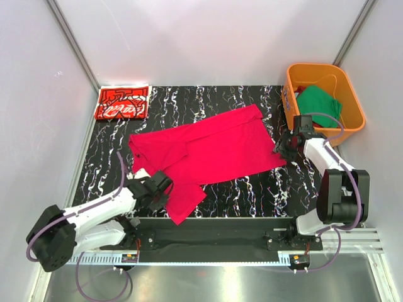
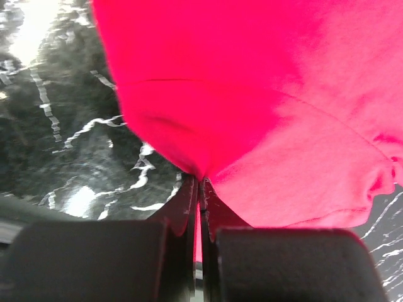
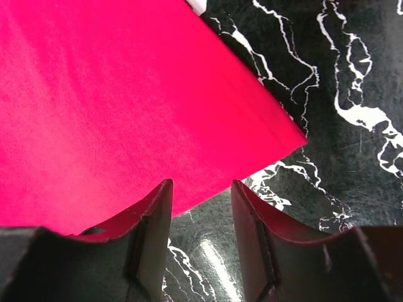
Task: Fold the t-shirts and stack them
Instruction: Fold the tshirt
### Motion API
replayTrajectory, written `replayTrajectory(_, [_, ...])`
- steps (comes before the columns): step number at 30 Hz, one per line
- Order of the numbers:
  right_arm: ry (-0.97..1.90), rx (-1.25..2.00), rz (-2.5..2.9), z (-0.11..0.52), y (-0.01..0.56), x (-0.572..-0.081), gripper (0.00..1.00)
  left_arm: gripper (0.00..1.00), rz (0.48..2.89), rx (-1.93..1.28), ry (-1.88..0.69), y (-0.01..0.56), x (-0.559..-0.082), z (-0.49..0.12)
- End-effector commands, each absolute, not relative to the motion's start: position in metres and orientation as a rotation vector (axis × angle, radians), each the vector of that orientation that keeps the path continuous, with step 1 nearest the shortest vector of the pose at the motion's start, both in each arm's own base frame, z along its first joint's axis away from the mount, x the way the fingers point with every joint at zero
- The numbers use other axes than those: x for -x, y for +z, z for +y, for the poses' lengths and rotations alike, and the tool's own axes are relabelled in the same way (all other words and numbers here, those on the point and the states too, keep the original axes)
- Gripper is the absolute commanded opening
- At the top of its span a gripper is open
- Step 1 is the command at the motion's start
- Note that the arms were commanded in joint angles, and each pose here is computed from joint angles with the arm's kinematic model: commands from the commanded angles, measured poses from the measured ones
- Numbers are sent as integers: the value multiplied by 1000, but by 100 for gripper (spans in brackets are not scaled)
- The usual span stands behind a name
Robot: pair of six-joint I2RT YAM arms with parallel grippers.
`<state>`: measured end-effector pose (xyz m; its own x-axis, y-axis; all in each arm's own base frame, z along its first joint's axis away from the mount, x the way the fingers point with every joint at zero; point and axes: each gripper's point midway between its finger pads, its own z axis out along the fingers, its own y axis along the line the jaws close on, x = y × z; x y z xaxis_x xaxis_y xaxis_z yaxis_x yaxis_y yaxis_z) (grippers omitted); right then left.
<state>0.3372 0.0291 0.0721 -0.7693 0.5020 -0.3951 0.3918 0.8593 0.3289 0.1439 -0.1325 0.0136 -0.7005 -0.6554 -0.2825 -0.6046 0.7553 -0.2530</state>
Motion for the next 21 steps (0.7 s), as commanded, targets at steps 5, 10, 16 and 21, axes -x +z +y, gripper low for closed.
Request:
replayTrajectory(5, [223, -705, 2509, 14, 72, -329, 51, 0, 2521, 946, -104, 41, -140, -103])
replayTrajectory(10, [231, -793, 2479, 14, 65, -323, 52, 0, 2493, 946, -102, 53, -138, -94])
replayTrajectory(16, [208, -844, 2488, 13, 47, -301, 53, 0, 2498, 937, -127, 50, -137, -97])
replayTrajectory(21, [180, -883, 2499, 10, 30, -296, 53, 0, 2486, 920, -136, 54, -142, -99])
